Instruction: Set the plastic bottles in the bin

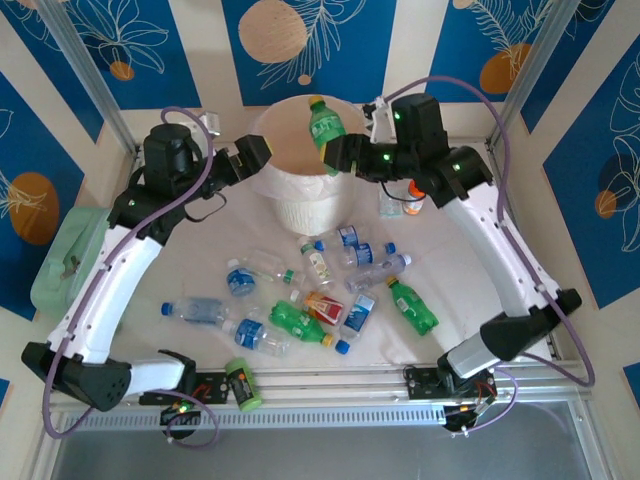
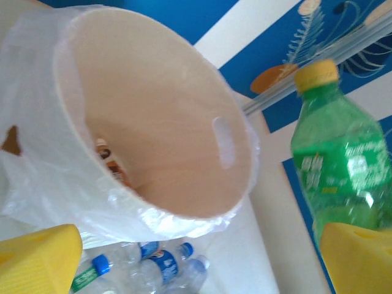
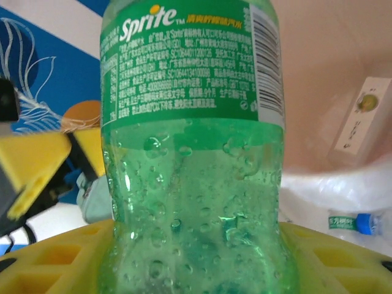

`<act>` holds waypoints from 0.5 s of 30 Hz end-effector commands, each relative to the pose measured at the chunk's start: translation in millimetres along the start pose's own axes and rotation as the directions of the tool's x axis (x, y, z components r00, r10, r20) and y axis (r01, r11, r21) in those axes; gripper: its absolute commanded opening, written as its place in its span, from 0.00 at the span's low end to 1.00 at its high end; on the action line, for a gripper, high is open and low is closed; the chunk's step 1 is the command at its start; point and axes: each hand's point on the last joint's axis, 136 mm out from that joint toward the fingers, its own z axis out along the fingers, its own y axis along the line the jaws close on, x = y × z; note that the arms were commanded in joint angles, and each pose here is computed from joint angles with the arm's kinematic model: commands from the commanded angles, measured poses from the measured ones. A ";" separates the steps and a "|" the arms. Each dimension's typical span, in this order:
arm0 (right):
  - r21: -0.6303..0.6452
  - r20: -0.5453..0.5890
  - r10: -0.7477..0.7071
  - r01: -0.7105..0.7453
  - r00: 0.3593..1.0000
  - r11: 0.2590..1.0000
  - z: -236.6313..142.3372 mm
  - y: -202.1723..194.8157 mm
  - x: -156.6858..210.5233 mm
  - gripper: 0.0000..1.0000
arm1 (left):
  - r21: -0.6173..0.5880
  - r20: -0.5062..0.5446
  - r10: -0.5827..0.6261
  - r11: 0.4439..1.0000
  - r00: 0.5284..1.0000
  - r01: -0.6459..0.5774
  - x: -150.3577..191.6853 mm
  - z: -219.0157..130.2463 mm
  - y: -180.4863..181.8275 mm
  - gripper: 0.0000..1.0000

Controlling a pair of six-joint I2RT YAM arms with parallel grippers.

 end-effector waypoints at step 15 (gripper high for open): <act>0.127 -0.079 -0.022 0.031 0.997 0.991 73.1 -49.5 -47.2 0.57 | -0.225 -0.065 0.039 0.973 0.997 -0.052 40.8 -27.3 55.6 0.88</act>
